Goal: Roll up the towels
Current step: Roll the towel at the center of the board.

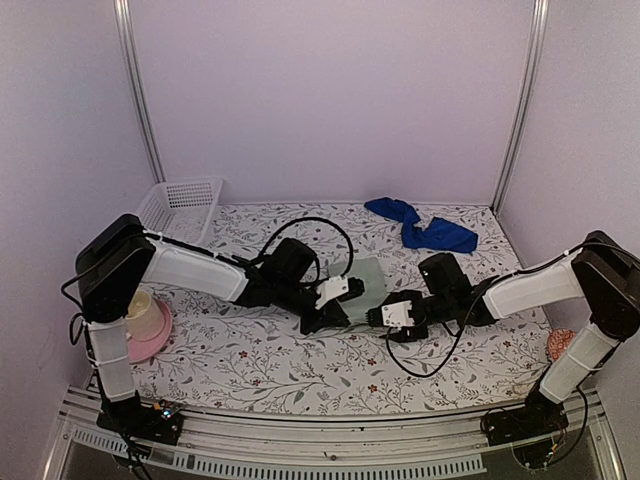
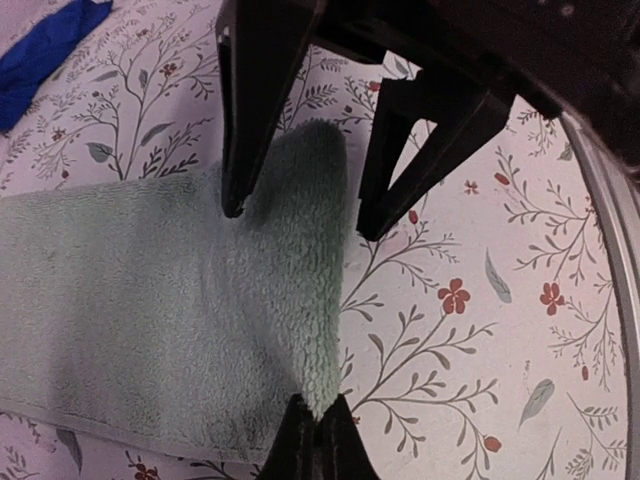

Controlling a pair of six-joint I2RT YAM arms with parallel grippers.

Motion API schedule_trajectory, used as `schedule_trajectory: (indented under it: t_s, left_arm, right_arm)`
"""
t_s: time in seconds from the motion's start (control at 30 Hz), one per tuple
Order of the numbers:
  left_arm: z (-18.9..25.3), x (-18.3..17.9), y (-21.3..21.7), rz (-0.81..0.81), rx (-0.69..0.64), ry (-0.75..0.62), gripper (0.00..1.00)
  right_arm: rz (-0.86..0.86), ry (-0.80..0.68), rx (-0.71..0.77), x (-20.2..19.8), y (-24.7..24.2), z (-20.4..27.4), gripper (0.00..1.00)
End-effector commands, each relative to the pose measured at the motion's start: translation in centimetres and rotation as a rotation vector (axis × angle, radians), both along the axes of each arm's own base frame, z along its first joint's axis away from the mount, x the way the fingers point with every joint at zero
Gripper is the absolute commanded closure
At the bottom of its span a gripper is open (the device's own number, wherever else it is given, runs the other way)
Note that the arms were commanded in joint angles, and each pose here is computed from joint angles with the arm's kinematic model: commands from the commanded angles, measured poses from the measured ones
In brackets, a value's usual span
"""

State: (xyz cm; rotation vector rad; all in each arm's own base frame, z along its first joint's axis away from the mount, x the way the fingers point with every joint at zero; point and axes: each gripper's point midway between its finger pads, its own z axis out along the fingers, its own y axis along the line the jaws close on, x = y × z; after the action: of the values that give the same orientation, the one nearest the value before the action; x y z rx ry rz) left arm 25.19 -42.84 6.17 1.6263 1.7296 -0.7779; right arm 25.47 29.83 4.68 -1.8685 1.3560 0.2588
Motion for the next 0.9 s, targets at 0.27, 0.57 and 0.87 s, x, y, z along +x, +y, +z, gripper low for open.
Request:
schedule_trajectory:
  t_s: [0.27,0.57,0.87]
  left_arm:
    - [-0.5,-0.2,0.6,-0.002,0.026,0.058,0.98]
    - [-1.0,-0.2,1.0,0.003,0.046,0.047,0.49]
    - [-3.3,-0.6,1.5,-0.003,0.093,0.079,0.38]
  right_arm:
    - [0.016,0.091,-0.015,-1.0,0.4,-0.1,0.77]
    - [0.039,0.203,-0.065,-2.1,0.3,-1.2,0.96]
    - [-0.039,0.374,-0.052,-1.2,-0.4,-0.1,0.97]
